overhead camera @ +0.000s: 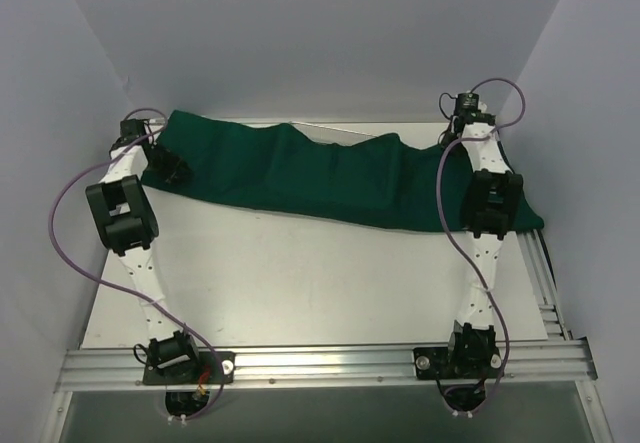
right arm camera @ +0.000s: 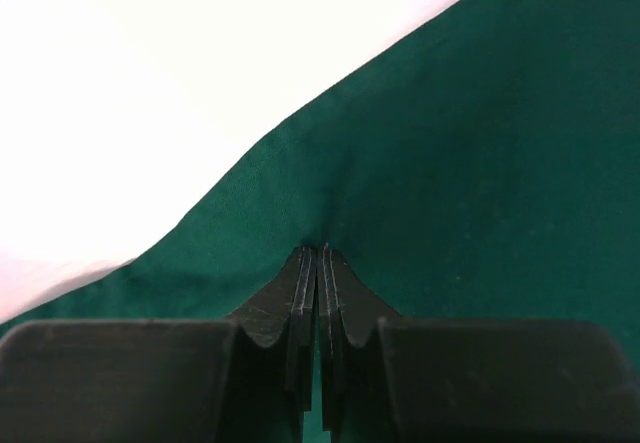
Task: Open and lay out the surgical kit
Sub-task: Open the surgical kit at the center of the board.
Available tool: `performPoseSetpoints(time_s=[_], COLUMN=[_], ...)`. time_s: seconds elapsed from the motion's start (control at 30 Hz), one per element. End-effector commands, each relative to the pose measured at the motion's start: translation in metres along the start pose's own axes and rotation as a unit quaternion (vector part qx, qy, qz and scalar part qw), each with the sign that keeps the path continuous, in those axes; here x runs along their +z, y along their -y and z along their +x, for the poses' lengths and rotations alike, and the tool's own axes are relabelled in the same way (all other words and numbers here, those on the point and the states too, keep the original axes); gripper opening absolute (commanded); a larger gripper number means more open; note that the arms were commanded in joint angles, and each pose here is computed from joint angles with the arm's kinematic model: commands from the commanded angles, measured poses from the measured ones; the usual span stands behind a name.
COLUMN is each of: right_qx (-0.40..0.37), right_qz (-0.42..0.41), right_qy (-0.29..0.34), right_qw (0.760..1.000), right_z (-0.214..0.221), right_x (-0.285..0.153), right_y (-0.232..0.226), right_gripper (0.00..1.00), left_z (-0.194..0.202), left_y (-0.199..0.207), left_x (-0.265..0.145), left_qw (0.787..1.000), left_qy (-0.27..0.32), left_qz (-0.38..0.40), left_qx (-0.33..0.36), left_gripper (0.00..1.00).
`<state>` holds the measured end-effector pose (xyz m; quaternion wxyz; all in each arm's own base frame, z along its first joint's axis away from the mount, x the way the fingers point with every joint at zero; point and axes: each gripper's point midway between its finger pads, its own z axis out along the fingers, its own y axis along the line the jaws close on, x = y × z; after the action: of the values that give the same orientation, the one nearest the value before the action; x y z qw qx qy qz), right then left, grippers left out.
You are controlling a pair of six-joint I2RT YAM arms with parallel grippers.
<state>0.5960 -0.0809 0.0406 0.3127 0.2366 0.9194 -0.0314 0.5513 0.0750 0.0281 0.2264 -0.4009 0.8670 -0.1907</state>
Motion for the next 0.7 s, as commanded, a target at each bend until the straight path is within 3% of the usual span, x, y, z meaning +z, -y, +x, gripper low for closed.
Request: performPoseSetpoints(time_s=[0.0, 0.27, 0.67], right_qx=[0.015, 0.033, 0.047], right_qz=[-0.007, -0.017, -0.091], right_qy=[0.006, 0.023, 0.056], right_qw=[1.0, 0.999, 0.993], right_z=[-0.007, -0.014, -0.037], right_x=[0.007, 0.035, 0.051], right_y=[-0.003, 0.0, -0.028], right_gripper=[0.0, 0.0, 0.0], left_z=[0.01, 0.013, 0.024], left_y=[-0.052, -0.101, -0.126], left_x=[0.011, -0.018, -0.043], left_qw=[0.996, 0.989, 0.988], left_qy=[-0.023, -0.011, -0.013], left_qz=[-0.064, -0.117, -0.134], left_qx=[-0.063, -0.089, -0.078], left_gripper=[0.37, 0.28, 0.24])
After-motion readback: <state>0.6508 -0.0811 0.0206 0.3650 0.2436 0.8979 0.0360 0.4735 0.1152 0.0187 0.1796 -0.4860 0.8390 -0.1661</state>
